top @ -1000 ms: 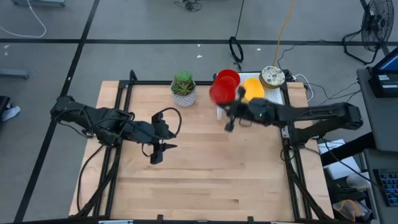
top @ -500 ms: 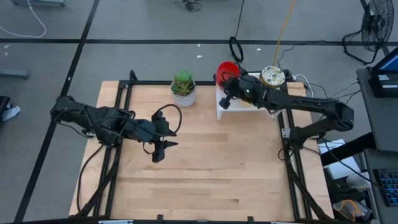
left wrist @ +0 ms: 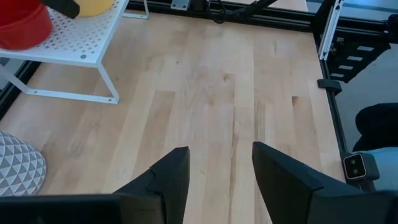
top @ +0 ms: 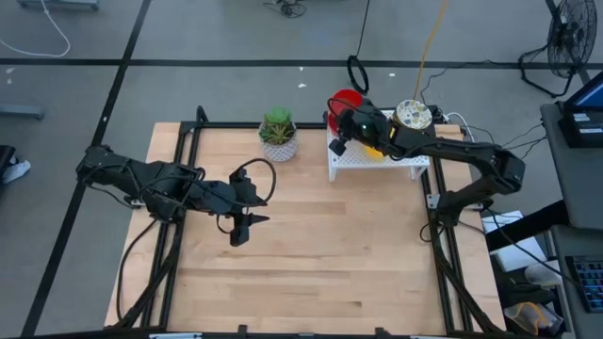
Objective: Pick & Place Mini bowls
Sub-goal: Stack the red bowl on top of the other red bowls on the shelf
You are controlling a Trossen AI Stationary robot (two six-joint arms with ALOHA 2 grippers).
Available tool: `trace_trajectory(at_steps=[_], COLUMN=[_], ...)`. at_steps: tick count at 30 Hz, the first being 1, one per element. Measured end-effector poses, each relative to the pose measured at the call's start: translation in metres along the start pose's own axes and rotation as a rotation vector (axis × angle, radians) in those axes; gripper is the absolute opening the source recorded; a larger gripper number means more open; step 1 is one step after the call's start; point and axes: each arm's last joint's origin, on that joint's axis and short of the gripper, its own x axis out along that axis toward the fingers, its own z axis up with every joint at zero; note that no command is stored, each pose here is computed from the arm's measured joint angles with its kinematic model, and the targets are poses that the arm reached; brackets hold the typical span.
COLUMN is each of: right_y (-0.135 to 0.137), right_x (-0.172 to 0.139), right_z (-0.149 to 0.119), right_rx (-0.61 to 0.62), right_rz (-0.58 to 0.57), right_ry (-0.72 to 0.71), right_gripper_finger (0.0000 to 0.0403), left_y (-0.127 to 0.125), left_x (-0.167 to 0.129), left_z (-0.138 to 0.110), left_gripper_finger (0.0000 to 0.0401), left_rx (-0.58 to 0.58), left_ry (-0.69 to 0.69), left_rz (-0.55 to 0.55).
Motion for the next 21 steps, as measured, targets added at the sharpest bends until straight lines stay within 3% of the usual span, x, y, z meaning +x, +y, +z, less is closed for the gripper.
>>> trace_trajectory(at_steps=[13, 21], right_y=[-0.0050, -0.0020], right_x=[0.0051, 0.0049], right_z=[-0.0081, -0.0082], right_rx=[0.013, 0.041], right_rz=[-0.007, 0.092], right_ry=[0.066, 0.057], right_gripper_finger=[0.0000, 0.0001], left_y=[0.0000, 0.0000], left_x=[0.0000, 0.0000], left_z=[-0.0001, -0.0001], left_gripper_finger=[0.0161, 0.0175], left_rx=[0.002, 0.002], left_ry=[0.001, 0.001], left_rz=[0.000, 0.000])
